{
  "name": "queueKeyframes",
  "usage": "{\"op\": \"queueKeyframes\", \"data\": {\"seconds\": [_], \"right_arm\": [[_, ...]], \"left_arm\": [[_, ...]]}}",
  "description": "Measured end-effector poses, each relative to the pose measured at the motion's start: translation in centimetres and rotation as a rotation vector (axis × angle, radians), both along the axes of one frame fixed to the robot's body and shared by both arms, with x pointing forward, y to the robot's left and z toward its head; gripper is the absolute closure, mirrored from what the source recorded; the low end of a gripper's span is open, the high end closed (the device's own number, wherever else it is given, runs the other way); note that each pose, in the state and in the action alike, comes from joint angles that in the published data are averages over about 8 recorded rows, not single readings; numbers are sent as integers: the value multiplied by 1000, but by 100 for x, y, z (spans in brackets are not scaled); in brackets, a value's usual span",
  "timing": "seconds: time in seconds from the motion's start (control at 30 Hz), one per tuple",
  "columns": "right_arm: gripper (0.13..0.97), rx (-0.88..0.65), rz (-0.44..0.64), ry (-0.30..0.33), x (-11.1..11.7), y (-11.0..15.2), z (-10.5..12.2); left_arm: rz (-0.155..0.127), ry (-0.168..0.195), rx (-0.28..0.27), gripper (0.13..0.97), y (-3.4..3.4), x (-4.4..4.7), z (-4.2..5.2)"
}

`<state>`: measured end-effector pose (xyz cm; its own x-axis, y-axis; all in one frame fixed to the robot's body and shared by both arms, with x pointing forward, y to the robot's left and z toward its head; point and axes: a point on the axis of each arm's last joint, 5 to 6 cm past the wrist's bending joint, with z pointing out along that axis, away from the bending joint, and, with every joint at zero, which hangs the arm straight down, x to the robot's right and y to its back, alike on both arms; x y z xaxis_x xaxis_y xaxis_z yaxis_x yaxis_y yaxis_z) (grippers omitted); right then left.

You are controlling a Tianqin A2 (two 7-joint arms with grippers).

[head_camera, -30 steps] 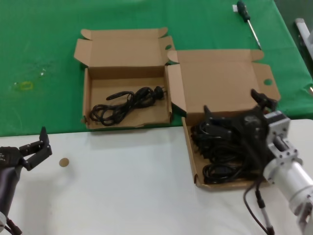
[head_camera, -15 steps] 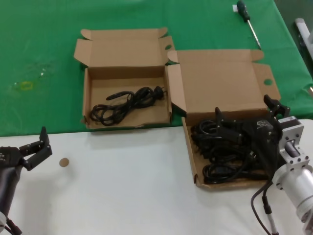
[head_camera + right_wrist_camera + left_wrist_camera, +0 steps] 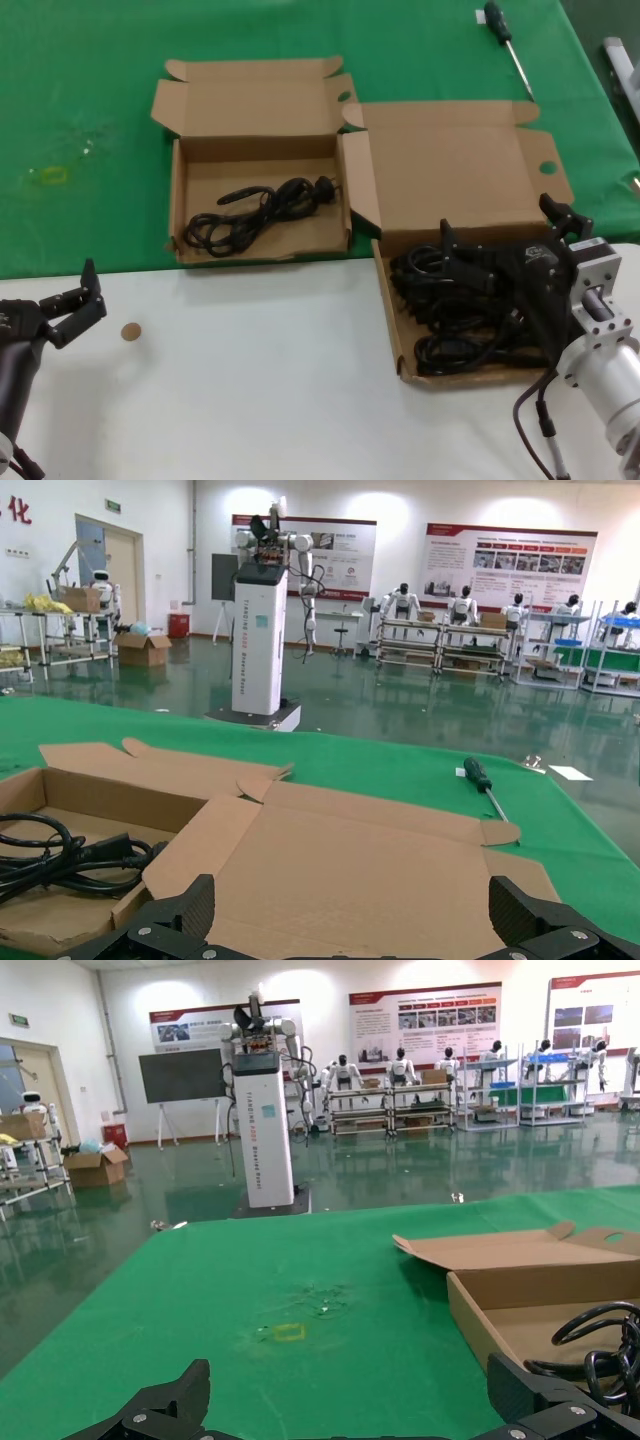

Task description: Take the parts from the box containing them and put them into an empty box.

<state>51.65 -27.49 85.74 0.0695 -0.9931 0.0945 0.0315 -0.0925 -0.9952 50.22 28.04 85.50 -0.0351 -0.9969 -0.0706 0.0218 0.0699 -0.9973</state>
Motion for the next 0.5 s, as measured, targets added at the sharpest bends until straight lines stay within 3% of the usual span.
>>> {"op": "queueKeyframes", "data": {"seconds": [0.5], "right_arm": [[130, 0, 0, 0, 0, 0, 0]], "left_arm": [[0, 0, 0, 132, 0, 0, 0]]}}
